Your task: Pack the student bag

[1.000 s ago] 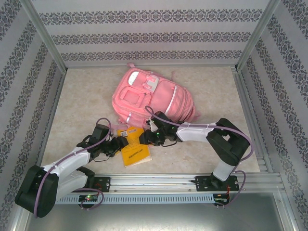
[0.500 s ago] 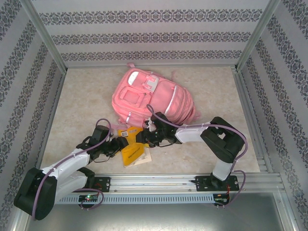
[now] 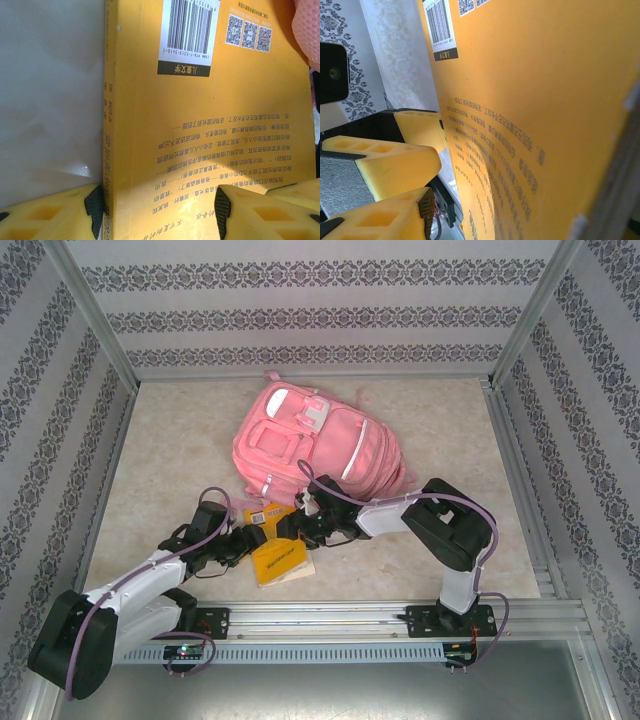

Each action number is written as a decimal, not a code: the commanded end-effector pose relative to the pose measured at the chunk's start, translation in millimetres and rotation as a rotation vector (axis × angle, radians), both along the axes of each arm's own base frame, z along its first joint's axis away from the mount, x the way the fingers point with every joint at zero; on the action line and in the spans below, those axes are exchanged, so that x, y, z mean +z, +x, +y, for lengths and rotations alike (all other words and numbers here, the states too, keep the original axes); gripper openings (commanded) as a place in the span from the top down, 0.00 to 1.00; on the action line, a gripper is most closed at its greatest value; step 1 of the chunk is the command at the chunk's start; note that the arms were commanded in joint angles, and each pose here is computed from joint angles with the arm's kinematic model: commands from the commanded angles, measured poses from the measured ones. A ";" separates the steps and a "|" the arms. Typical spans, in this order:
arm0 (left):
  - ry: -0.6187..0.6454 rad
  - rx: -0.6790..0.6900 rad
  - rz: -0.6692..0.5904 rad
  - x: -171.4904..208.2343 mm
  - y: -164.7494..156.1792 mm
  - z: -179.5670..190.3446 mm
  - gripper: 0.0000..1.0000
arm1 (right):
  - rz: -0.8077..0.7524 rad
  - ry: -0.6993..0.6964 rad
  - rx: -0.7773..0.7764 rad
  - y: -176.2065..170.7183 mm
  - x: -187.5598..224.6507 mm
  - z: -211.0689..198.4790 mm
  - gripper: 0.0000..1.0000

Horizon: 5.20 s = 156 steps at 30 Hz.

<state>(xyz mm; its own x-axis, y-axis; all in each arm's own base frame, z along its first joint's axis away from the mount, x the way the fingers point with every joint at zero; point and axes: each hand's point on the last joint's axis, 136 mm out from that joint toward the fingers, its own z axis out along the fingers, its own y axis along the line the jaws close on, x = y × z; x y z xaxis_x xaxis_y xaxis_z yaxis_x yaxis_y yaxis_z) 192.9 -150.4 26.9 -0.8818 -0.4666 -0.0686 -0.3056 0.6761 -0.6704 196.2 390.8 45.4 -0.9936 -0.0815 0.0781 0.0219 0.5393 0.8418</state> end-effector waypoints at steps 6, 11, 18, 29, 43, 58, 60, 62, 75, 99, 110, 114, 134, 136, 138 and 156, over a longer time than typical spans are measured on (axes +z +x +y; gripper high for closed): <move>0.039 -0.063 -0.016 10.8 -22.5 0.7 0.27 | -0.097 0.126 0.038 -5.1 47.5 10.8 0.68; 0.087 -0.004 -0.069 35.9 -20.7 16.0 0.22 | -0.102 0.177 0.023 -4.0 65.2 10.1 0.73; 0.223 0.040 -0.086 56.4 -22.7 43.0 0.18 | -0.094 0.222 0.005 0.3 74.6 14.8 0.79; 0.063 0.042 -0.114 75.7 -10.0 27.8 0.16 | -0.174 0.320 0.000 1.1 137.4 9.4 0.78; -0.380 0.086 -0.290 143.6 25.8 -13.6 0.59 | -0.208 0.353 -0.064 13.2 159.5 -6.6 0.77; -0.425 0.091 -0.346 171.5 34.9 -16.1 0.92 | -0.271 0.171 -0.191 36.4 135.4 -47.4 0.39; -0.431 0.089 -0.370 182.7 37.3 -16.0 0.95 | -0.315 0.089 -0.249 42.2 127.3 -66.7 0.35; -0.440 0.081 -0.393 196.3 39.8 -17.1 0.98 | -0.352 0.018 -0.307 47.2 121.8 -87.8 0.33; -0.507 -0.087 -0.691 291.3 50.4 -33.6 1.00 | -0.479 0.111 -0.334 38.4 168.1 -117.5 0.28; 1.369 -0.556 -1.391 308.9 73.7 -60.4 1.00 | -0.292 0.028 -0.666 49.0 205.1 -191.6 0.35; 1.616 -0.625 -1.814 310.1 30.3 -112.2 1.00 | -0.143 0.289 -0.683 40.3 246.0 -168.4 0.25; 1.601 -0.693 -1.897 300.6 13.7 -122.4 1.00 | -0.124 0.333 -0.663 37.7 239.1 -162.2 0.24; 1.618 -0.963 -2.023 252.5 -11.1 -140.7 1.00 | -0.256 0.371 -0.392 24.2 253.9 -143.0 0.38; 1.621 -0.988 -2.028 248.4 -12.0 -141.9 1.00 | -0.254 0.357 -0.371 22.5 247.6 -141.2 0.43; 1.620 -1.017 -2.030 243.5 -13.0 -143.4 1.00 | -0.254 0.341 -0.373 22.2 240.2 -141.2 0.50; 0.958 -0.829 -1.413 246.5 5.5 -131.2 0.28 | -0.487 0.140 -0.635 47.8 190.9 -233.5 1.00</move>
<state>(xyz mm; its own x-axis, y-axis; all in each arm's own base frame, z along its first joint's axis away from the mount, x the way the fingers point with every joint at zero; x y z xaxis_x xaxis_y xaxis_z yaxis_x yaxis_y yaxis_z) 194.1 -295.3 287.4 0.3599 0.7076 -0.6081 0.4704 0.4252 0.7733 240.1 170.5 219.0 -0.8308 0.5091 -0.2249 0.0083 0.4155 0.9096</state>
